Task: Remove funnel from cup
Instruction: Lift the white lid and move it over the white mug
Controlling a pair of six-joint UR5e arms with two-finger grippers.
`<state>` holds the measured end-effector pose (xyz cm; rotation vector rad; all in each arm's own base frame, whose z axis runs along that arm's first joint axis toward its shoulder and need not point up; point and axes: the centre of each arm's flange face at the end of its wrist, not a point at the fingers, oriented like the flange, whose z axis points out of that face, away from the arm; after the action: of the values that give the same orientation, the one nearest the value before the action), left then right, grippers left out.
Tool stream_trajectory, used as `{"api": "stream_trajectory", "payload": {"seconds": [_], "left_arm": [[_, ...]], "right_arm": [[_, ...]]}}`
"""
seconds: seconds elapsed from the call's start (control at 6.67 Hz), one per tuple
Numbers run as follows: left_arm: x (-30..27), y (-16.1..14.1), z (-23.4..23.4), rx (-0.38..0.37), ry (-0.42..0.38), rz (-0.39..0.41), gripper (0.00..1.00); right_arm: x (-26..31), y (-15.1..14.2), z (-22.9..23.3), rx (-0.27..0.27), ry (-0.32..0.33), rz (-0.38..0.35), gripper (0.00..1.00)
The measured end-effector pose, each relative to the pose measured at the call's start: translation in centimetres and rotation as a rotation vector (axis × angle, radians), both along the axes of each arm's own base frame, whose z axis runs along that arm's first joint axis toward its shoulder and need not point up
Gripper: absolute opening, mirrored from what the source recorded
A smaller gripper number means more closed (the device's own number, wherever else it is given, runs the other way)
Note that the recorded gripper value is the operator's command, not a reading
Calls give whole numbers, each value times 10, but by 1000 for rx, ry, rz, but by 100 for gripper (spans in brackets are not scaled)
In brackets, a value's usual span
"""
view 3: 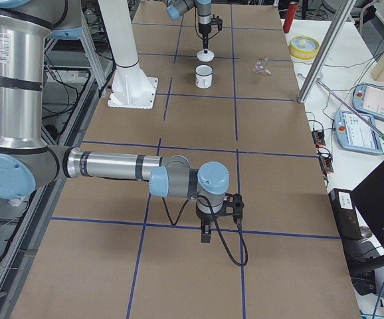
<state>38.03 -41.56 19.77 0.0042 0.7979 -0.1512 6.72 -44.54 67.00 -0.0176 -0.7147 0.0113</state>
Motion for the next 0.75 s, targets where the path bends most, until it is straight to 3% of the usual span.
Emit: {"api": "stream_trajectory", "payload": {"seconds": [0.3, 0.75], "left_arm": [[37, -15, -38, -94, -6, -46, 0], [87, -15, -39, -116, 1, -26, 0]], "right_arm": [[0, 0, 0, 0, 0, 0, 100], [0, 0, 0, 0, 0, 0, 100]]}}
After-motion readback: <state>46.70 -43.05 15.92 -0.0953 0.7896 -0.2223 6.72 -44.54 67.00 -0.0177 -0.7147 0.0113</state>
